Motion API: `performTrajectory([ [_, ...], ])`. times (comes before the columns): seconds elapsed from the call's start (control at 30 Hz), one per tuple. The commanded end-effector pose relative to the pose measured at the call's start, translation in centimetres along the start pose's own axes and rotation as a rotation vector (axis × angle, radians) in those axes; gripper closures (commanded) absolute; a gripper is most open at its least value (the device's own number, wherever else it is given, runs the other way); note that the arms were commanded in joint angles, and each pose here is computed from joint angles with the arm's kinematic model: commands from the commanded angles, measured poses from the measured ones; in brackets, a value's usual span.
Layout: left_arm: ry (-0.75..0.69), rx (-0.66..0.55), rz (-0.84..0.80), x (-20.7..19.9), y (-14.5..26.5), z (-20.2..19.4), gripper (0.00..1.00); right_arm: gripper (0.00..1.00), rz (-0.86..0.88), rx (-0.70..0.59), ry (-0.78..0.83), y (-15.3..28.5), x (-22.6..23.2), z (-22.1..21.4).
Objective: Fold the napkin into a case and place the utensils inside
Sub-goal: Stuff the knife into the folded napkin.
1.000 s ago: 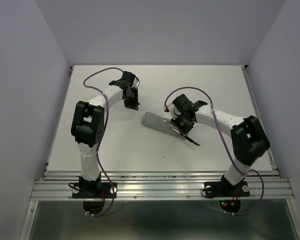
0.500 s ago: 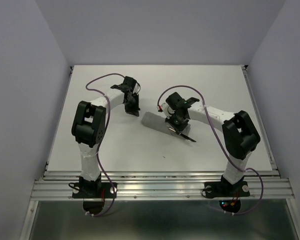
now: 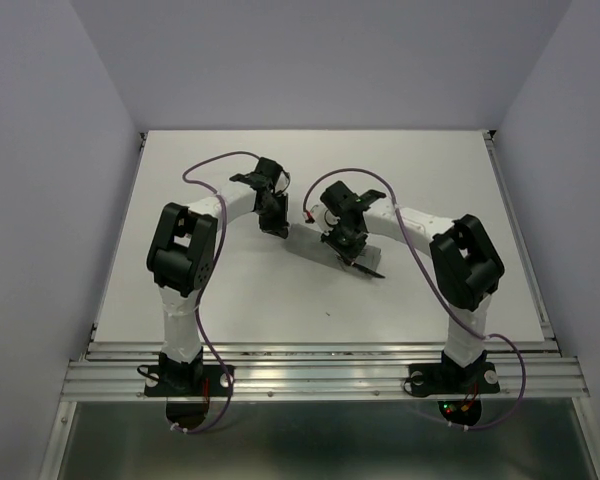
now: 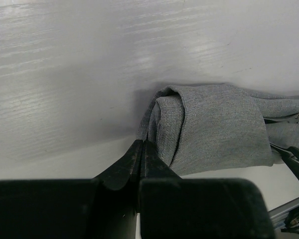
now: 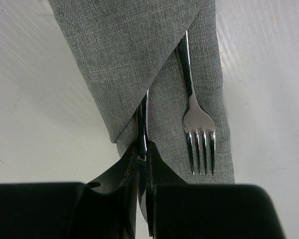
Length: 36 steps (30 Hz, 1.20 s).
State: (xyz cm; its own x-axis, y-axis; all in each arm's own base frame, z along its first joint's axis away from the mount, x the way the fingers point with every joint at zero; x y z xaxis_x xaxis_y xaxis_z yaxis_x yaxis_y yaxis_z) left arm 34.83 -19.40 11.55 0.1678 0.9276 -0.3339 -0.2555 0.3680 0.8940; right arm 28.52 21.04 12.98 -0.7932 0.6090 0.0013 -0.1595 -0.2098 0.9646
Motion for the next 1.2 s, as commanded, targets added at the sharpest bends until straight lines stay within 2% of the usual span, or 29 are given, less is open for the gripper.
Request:
performTrajectory([
  [0.0, -0.017, -0.022, -0.054, -1.1, 0.7, 0.6, 0.91, 0.99, 0.015, -0.033, 0.047, 0.5, 0.3, 1.5],
  [0.6, -0.03, -0.017, -0.068, -1.9, 0.4, 1.5, 0.91, 0.99, 0.037, -0.077, 0.122, -0.1, 0.5, 3.5],
  [0.83, -0.032, -0.015, -0.061, -1.8, 0.3, 1.4, 0.91, 0.84, -0.005, -0.052, 0.111, -0.4, 0.2, 3.2],
  [0.97, -0.032, -0.019, -0.038, -1.7, 0.4, 1.4, 0.91, 0.8, -0.029, -0.06, 0.099, 0.3, 0.1, 3.1],
  [1.17, -0.015, -0.053, 0.036, -1.0, 1.3, 1.6, 0.91, 0.78, -0.064, -0.103, 0.079, 1.7, 0.1, 2.8],
])
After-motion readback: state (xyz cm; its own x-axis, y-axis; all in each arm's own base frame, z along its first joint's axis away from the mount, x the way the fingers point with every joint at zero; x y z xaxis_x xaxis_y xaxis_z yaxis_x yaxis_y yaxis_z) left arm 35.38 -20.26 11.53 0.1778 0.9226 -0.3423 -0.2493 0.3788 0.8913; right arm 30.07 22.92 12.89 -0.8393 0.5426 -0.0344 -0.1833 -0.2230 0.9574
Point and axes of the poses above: each gripper's point midway between its finger pads, its own y axis back along the fingers, its own x axis along the line the jaws close on, z = x × y, the point moved 9 cm from there along y, back along the fingers, and after that the axes turned 2 degrees about -y, right-handed, at the moved point
